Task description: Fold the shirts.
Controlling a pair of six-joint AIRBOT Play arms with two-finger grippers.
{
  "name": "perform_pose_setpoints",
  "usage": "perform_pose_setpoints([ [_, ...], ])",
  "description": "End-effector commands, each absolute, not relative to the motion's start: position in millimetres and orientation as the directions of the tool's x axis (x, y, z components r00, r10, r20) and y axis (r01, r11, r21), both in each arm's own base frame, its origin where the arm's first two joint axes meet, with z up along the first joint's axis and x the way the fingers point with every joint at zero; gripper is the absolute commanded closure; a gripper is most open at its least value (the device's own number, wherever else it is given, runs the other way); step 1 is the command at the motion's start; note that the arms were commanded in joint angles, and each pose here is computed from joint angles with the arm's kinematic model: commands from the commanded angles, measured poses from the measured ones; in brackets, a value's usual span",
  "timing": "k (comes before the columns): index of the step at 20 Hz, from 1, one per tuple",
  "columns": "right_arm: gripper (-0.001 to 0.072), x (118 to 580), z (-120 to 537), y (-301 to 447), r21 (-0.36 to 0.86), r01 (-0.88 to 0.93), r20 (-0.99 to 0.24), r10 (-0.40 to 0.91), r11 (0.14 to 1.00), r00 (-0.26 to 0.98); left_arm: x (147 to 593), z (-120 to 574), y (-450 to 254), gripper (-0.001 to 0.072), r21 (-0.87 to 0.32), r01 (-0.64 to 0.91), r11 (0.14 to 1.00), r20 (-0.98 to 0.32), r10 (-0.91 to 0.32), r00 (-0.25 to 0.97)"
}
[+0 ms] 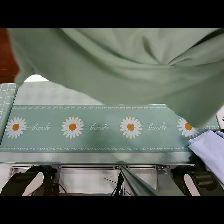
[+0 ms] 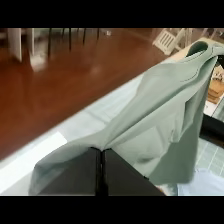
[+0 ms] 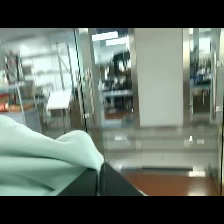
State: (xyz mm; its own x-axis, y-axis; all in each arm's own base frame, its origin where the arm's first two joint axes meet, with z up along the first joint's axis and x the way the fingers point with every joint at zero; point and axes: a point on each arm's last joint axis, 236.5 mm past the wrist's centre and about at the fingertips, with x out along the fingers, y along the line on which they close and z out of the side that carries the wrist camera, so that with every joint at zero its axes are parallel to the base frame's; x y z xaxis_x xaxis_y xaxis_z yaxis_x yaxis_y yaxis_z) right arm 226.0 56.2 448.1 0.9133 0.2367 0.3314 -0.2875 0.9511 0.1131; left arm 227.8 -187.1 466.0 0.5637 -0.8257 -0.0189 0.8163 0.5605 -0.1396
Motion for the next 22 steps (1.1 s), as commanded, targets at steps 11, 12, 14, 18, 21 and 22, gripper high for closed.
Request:
perform_pose_setpoints([
  [11,0.0678,296.2,460.9,48.6,0.045,-0.217,0.247,0.199,0.975,0.948,258.4,420.5,-173.9,0.0692,-0.28,0.727,0.627,-0.183,-0.778,0.601],
  [12,0.0678,328.5,438.5,50.3,0.069,-0.219,0.179,0.204,0.973,0.962,270.7,398.9,-172.9,0.0693,-0.331,0.707,0.625,-0.219,-0.779,0.587],
  [14,0.0678,394.6,381.4,55.2,0.135,-0.221,0.029,0.219,0.966,0.975,294.9,343.0,-170.6,0.0693,-0.45,0.642,0.621,-0.301,-0.782,0.545],
  [18,0.0678,490.7,251.1,70.7,0.338,-0.187,-0.235,0.276,0.922,0.932,318.6,202.5,-166.6,0.0693,-0.657,0.437,0.614,-0.464,-0.786,0.408],
  [21,0.0678,520.6,174.8,83.1,0.47,-0.128,-0.366,0.324,0.873,0.872,311.1,105.2,-166.9,0.0692,-0.751,0.242,0.614,-0.538,-0.782,0.313],
  [22,0.0678,523.1,149.0,88.0,0.49,-0.108,-0.421,0.343,0.865,0.84,303.3,75.2,-168.9,0.0692,-0.764,0.192,0.616,-0.559,-0.781,0.279],
])
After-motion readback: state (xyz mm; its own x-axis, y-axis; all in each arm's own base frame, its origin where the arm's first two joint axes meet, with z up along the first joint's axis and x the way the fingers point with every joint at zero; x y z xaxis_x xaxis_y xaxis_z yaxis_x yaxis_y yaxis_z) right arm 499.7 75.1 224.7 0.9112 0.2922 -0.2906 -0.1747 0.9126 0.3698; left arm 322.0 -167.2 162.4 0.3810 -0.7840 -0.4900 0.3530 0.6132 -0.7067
